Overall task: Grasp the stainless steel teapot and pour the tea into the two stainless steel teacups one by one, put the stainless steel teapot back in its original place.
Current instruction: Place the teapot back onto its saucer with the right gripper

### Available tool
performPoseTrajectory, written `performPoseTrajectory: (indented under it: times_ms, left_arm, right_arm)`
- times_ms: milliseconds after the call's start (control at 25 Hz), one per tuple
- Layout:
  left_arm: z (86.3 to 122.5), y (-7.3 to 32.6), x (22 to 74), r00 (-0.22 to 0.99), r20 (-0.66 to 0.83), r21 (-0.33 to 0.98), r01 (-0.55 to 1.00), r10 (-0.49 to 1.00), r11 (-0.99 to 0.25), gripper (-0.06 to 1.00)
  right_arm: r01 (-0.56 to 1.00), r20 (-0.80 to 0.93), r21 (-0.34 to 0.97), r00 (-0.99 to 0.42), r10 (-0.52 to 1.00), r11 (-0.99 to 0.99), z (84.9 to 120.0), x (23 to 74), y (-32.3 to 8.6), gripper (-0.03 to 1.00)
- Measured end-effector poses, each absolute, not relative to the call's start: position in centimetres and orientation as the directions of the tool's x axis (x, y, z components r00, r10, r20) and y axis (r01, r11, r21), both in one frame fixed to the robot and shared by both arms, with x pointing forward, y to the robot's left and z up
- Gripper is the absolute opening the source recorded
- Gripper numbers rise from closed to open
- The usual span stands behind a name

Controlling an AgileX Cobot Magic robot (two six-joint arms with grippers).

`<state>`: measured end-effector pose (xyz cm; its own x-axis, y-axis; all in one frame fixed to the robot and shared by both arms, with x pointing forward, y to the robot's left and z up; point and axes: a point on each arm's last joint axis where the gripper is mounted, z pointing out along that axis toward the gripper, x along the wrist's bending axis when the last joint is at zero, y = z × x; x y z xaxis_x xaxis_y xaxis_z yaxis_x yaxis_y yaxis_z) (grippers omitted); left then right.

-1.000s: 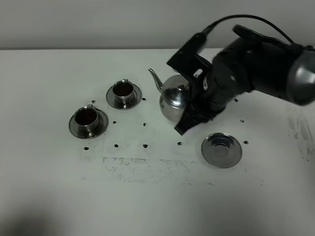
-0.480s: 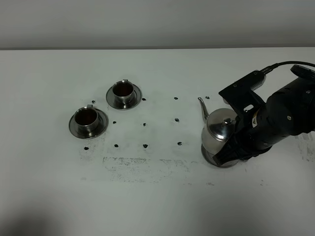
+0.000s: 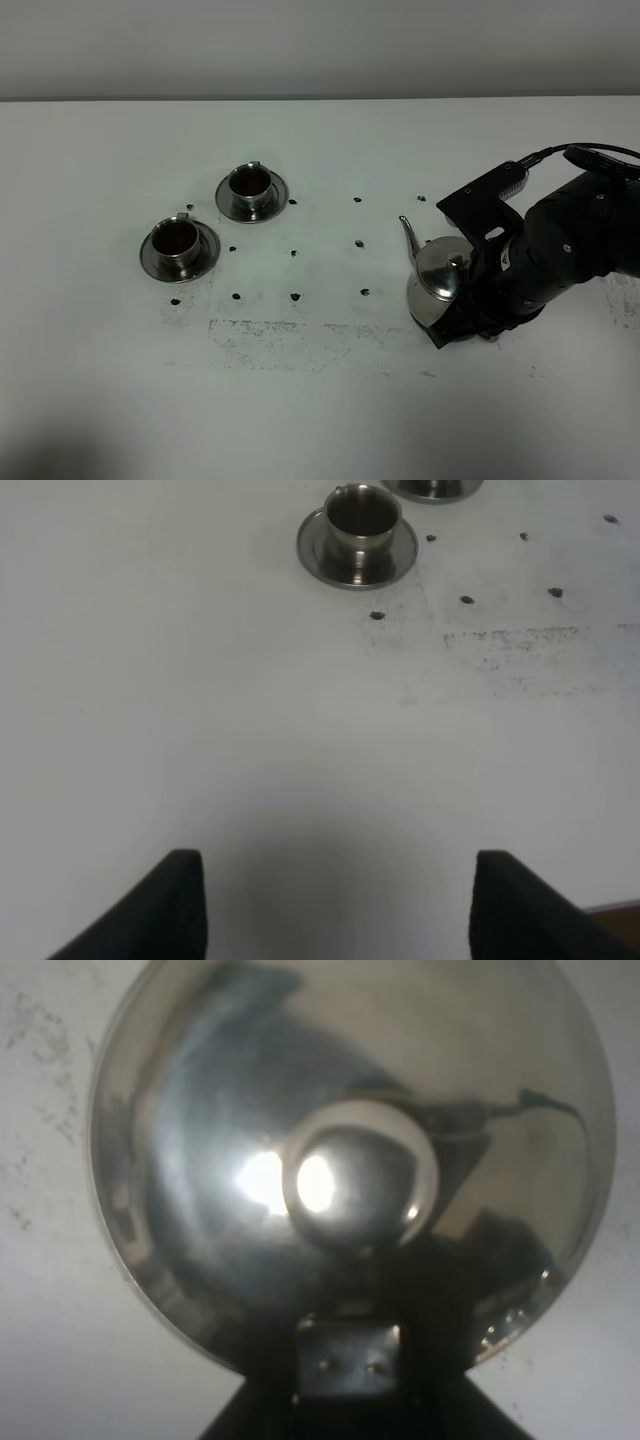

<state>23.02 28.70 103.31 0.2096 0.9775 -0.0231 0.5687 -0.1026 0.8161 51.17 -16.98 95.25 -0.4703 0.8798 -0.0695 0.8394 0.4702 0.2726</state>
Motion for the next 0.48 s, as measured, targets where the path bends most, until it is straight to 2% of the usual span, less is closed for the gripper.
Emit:
performPoseTrajectory:
  times_ms: [480]
  left_arm:
    - [103.3,28.7,23.0,0.21,-0.023,0.816,0.569,0.978,-0.103,0.55]
  right_arm:
    - [0.852,-0.067,0.258,-0.455,0.888,0.456,94.2,51.7,-17.4,0.19]
